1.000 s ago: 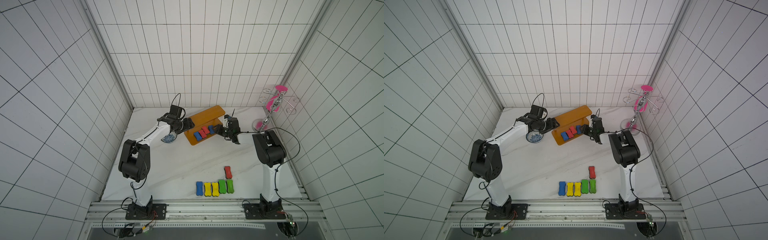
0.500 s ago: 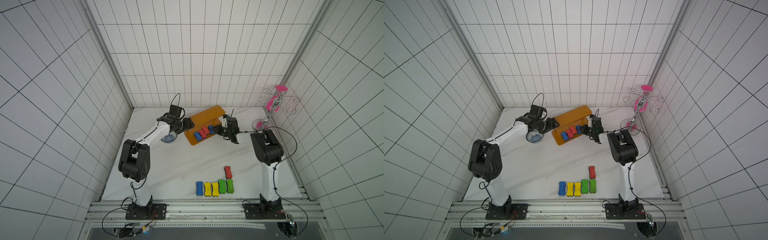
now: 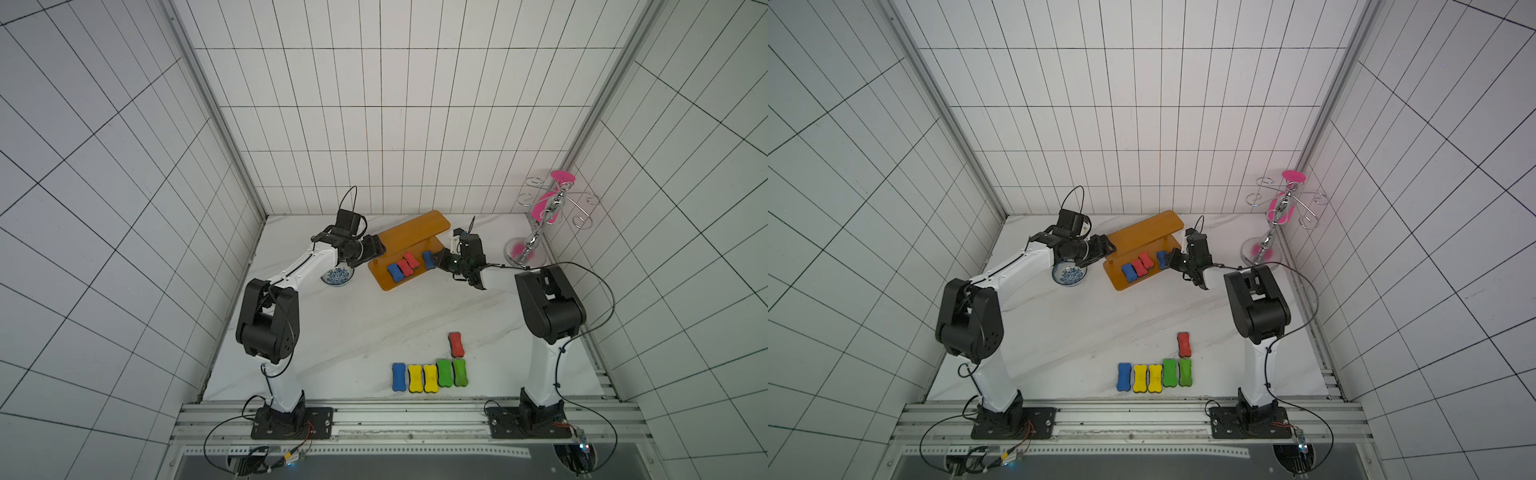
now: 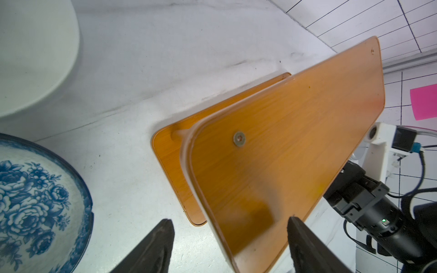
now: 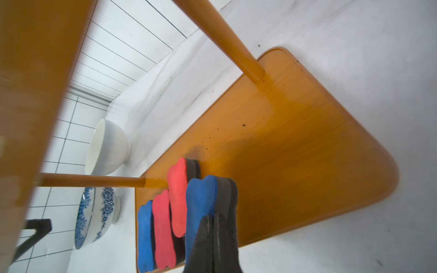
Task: Remove the whiteboard erasers from the shelf
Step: Pick up the whiteboard eraser from the shelf, then place the whiteboard eraser at the center of the board.
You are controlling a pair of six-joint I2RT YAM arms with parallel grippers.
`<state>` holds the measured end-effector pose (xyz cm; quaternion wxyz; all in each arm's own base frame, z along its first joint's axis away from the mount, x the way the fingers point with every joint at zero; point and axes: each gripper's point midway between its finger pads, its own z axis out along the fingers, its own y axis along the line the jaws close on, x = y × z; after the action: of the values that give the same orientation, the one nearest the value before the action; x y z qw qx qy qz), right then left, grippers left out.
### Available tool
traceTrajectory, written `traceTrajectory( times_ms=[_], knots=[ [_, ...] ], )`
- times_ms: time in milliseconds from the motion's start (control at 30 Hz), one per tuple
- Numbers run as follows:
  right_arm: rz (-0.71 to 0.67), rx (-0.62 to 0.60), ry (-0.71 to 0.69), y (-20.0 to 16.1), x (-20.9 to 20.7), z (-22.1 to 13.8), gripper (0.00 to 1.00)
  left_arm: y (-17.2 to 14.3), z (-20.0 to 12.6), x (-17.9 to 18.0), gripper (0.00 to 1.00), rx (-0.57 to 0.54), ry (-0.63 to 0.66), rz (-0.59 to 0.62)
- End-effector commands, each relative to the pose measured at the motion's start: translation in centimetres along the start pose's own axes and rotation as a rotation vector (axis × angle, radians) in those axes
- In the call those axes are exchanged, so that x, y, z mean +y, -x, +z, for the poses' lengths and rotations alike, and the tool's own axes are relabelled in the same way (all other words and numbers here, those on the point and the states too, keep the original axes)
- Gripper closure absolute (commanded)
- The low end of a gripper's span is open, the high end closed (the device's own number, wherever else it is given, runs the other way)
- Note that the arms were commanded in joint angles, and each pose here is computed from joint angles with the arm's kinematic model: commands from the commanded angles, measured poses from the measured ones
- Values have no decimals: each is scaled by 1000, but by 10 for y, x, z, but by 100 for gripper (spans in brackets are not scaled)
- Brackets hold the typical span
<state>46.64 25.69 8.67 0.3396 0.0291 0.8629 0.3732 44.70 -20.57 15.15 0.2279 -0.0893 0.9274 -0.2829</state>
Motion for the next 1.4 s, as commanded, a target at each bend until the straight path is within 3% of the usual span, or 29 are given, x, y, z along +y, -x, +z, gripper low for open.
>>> traceTrajectory(
  times_ms=[0,133,400,567,767,1367],
  knots=[
    [52,-43,-26,3,3,-22,100,-1,-1,3,22,-3,13,4],
    [98,-44,-57,-23,7,-52,100,-8,-10,-5,21,-2,7,13],
    [115,14,-195,-127,12,-143,100,-42,-33,-10,21,17,-12,47],
    [146,30,-216,-178,7,-176,100,-57,-38,0,22,26,-3,52],
    [88,75,-215,-212,14,-183,100,-62,-45,3,22,21,-3,63],
    [58,132,-302,-245,-13,-186,100,-61,-52,-2,22,4,-20,76]
  ],
)
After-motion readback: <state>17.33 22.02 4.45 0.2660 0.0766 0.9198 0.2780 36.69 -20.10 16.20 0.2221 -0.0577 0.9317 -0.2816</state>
